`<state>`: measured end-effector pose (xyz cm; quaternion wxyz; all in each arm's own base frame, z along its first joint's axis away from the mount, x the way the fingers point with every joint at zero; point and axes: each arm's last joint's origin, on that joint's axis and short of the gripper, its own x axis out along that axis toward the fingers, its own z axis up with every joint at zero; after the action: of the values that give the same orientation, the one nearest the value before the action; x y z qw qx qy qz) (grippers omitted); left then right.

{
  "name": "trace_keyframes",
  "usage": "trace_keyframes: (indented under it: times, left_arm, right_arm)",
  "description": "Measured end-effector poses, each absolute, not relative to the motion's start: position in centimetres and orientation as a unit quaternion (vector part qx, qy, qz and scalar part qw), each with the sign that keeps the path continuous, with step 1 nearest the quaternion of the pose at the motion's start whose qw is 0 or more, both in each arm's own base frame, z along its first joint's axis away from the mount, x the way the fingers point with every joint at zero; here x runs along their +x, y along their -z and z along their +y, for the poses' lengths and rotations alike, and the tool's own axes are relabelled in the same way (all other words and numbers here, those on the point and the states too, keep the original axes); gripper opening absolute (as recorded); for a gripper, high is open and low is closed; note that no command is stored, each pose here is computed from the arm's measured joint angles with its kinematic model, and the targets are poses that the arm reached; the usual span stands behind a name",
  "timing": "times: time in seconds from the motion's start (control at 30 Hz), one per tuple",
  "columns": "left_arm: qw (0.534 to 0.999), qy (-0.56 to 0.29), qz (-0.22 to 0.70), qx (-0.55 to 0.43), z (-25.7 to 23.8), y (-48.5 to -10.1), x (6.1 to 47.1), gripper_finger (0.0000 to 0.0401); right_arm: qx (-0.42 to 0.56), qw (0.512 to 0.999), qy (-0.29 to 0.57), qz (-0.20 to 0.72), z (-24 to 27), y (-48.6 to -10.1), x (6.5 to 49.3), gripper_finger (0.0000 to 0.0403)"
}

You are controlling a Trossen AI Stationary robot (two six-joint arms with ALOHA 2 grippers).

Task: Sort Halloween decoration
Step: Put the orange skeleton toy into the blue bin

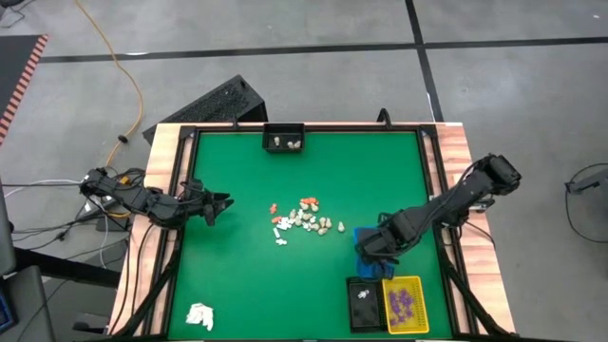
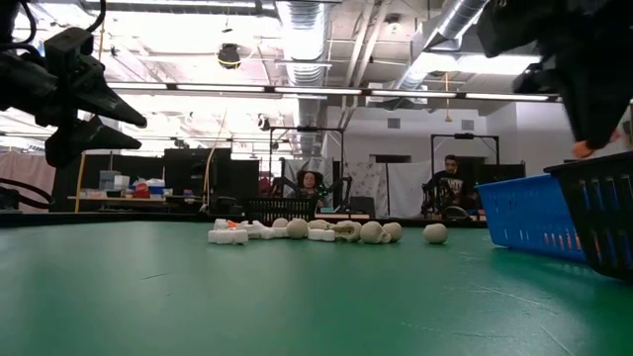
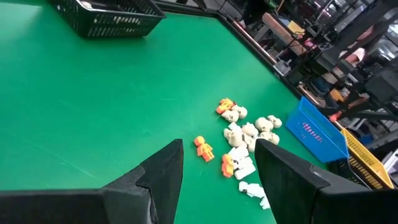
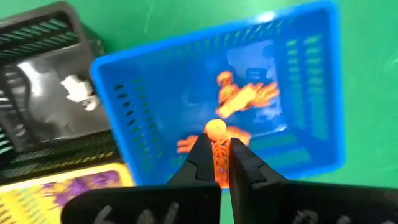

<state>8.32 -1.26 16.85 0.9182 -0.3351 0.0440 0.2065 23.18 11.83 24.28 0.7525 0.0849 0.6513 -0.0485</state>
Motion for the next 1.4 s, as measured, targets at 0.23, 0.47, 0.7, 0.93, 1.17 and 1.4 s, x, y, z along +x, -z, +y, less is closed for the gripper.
trace_keyframes:
  times: [0.23,0.47,0.7,0.93,1.17,1.4]
  left_arm:
    - [0.918,-0.213,0.040,-0.333,-1.2,-16.9,8.3,0.0189]
    - [0.917,-0.214,0.040,-0.333,-1.2,-16.9,8.3,0.0189]
    - [0.917,-0.214,0.040,-0.333,-1.2,-16.9,8.3,0.0189]
    - [0.917,-0.214,0.040,-0.334,-1.2,-16.9,8.3,0.0189]
    - [0.917,-0.214,0.040,-0.333,-1.2,-16.9,8.3,0.0189]
    - [0.917,-0.214,0.040,-0.334,-1.2,-16.9,8.3,0.0189]
  right_arm:
    - [0.083,0.752,0.052,0.652,10.0,-23.2,22.6,0.0015]
    - [0.130,0.772,0.075,0.618,8.4,-23.2,21.2,0.0018]
    - [0.145,0.774,0.090,0.610,8.0,-23.1,20.7,0.0052]
    - [0.147,0.776,0.089,0.607,8.0,-23.1,20.7,0.0090]
    - [0.147,0.776,0.089,0.607,8.0,-23.1,20.7,0.0136]
    - [0.147,0.778,0.087,0.605,8.1,-23.1,20.8,0.0177]
